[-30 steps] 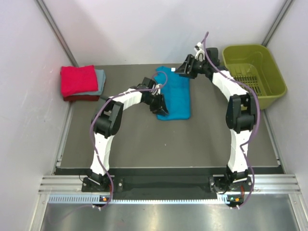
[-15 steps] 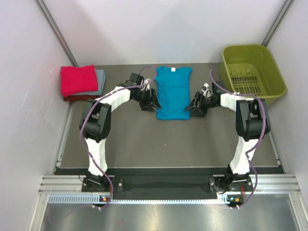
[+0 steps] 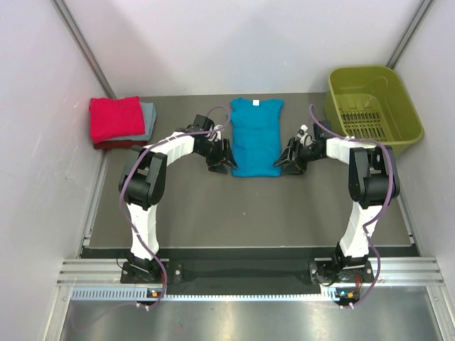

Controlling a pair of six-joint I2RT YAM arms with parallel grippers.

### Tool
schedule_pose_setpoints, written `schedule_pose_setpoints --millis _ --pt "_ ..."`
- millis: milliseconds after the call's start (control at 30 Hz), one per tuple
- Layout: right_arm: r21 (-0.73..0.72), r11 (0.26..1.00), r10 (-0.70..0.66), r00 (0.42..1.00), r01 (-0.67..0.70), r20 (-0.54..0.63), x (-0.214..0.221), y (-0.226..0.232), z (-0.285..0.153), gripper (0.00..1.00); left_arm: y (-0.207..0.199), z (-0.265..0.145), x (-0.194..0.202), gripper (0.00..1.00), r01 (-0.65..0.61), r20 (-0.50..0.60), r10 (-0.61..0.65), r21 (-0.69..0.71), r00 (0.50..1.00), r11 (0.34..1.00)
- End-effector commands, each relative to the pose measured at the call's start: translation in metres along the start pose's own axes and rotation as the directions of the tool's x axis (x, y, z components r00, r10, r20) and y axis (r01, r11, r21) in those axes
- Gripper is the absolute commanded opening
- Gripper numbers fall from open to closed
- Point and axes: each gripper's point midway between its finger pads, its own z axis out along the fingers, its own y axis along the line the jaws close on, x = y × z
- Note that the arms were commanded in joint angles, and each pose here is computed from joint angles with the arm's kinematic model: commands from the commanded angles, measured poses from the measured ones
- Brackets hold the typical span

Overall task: Fold and stack the t-shirts
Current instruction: Fold the tshirt

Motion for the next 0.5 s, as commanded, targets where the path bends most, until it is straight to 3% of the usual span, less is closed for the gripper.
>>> schedule_pose_setpoints --millis 0,233,467 --pt "-0.014 0.999 -0.050 0.998 0.051 0.026 0.002 0.010 -0.018 0.56 0.000 0.003 0.001 0.60 0.017 0.000 -0.017 0.013 1.000 1.000" --pt "0.015 0.999 -0.039 0.999 0.039 0.012 0.015 -0.003 -0.018 0.56 0.005 0.013 0.004 0.58 0.062 -0.021 -0.061 0.020 0.998 0.998" --pt "0.034 0.999 -0.006 1.000 0.006 0.016 0.007 -0.022 0.004 0.56 0.012 0.024 0.006 0.48 0.096 -0.037 -0.095 0.019 0.995 0.995"
